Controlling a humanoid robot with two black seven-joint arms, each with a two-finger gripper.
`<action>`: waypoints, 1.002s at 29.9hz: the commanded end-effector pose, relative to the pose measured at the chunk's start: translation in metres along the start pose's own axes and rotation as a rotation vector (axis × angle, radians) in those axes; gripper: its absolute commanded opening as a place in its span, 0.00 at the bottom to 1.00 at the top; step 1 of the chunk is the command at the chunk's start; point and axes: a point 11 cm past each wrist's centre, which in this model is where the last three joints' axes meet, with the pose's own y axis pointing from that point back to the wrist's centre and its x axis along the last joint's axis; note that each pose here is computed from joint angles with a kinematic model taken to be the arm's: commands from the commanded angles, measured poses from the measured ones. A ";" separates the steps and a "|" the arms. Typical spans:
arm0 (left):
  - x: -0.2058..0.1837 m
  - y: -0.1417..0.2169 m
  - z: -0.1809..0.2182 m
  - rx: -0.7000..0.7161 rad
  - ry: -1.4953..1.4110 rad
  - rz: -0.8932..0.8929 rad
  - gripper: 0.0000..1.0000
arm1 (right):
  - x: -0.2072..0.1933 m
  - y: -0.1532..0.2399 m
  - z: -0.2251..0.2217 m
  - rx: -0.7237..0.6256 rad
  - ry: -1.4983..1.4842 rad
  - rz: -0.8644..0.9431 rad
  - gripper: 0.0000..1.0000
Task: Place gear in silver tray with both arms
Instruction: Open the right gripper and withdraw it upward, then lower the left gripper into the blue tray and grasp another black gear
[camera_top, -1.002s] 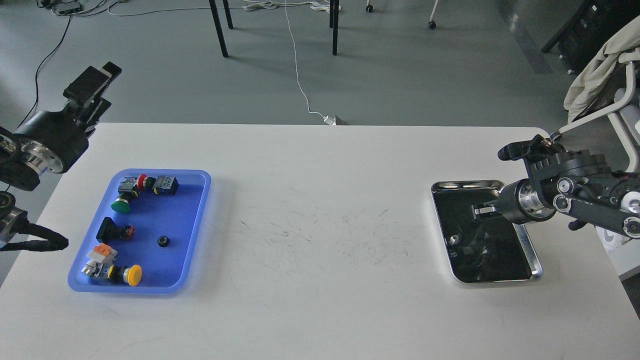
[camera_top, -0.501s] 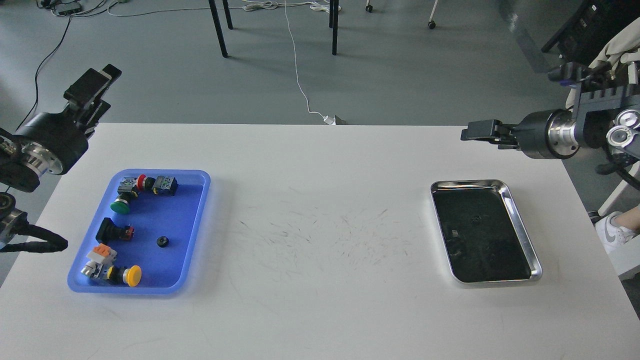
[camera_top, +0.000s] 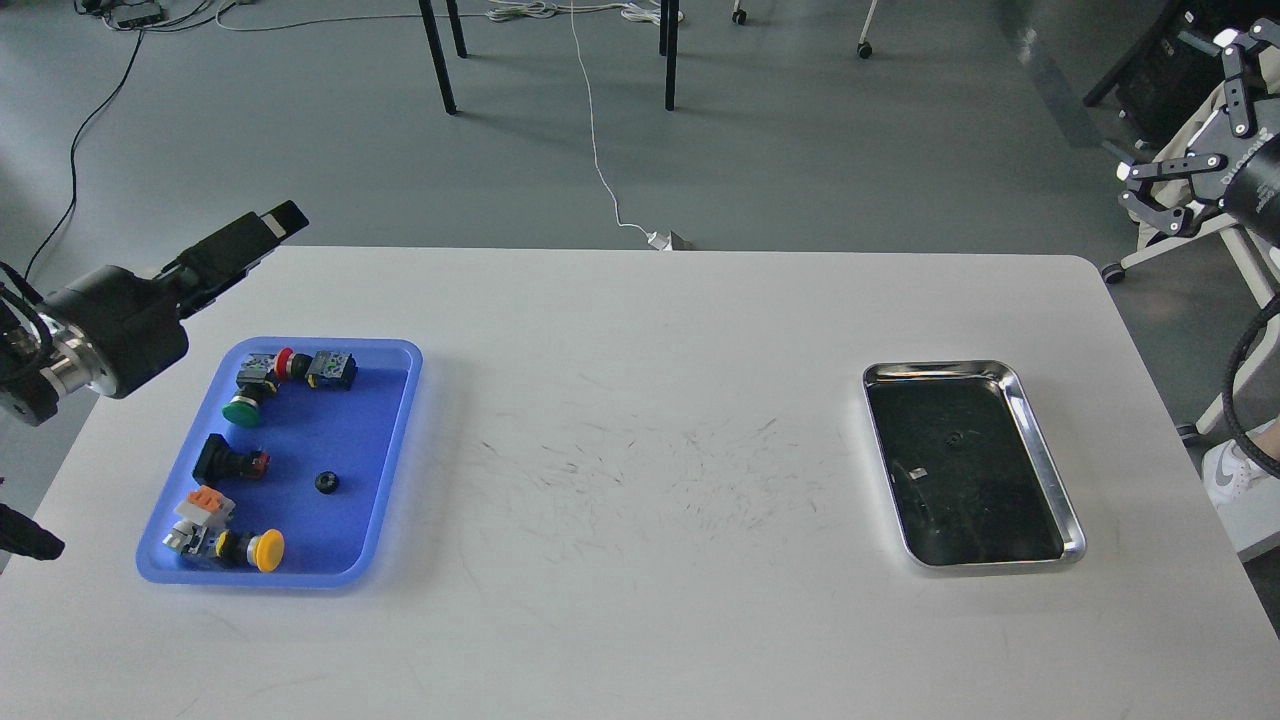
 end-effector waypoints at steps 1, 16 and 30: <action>-0.024 0.002 0.000 -0.019 -0.206 -0.102 0.98 | 0.031 0.023 0.050 0.016 -0.141 0.089 0.94; -0.094 0.001 -0.072 -0.042 -0.891 -0.400 0.96 | 0.005 0.016 0.150 -0.118 -0.252 0.036 0.97; -0.120 0.015 -0.122 0.006 -0.892 -0.489 0.87 | -0.013 0.010 0.155 -0.168 -0.231 -0.023 0.97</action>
